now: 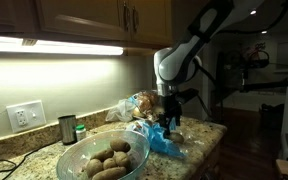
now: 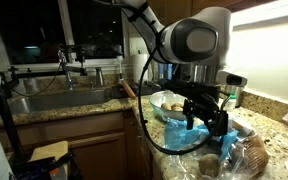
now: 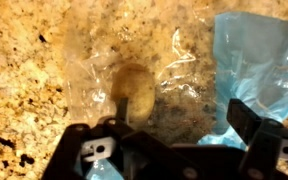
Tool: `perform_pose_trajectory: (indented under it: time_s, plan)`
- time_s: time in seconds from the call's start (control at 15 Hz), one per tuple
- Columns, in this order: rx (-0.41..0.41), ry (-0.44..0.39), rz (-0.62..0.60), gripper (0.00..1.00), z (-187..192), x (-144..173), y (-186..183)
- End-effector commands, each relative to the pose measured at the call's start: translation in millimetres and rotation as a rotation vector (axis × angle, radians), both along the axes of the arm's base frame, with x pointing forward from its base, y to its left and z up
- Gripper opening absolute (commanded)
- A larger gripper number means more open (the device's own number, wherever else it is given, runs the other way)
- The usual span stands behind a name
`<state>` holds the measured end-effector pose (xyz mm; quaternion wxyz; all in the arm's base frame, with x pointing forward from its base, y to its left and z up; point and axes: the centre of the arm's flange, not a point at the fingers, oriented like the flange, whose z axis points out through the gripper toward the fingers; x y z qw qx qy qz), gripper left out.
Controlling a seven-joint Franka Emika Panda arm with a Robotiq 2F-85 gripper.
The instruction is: Remove the potatoes from the plastic bag and place them in the glass bowl on the left
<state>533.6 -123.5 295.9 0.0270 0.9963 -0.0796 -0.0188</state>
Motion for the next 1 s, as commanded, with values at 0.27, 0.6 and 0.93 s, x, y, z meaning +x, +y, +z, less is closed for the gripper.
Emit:
perform_pose_trajectory:
  time_s: [0.27,0.6,0.93]
  plan:
    - [-0.002,-0.001,0.006,0.79,-9,2,-12]
    - [-0.018,-0.004,0.007,0.86,-20,19,-26]
    - [-0.028,-0.012,0.009,0.98,-33,40,-52]
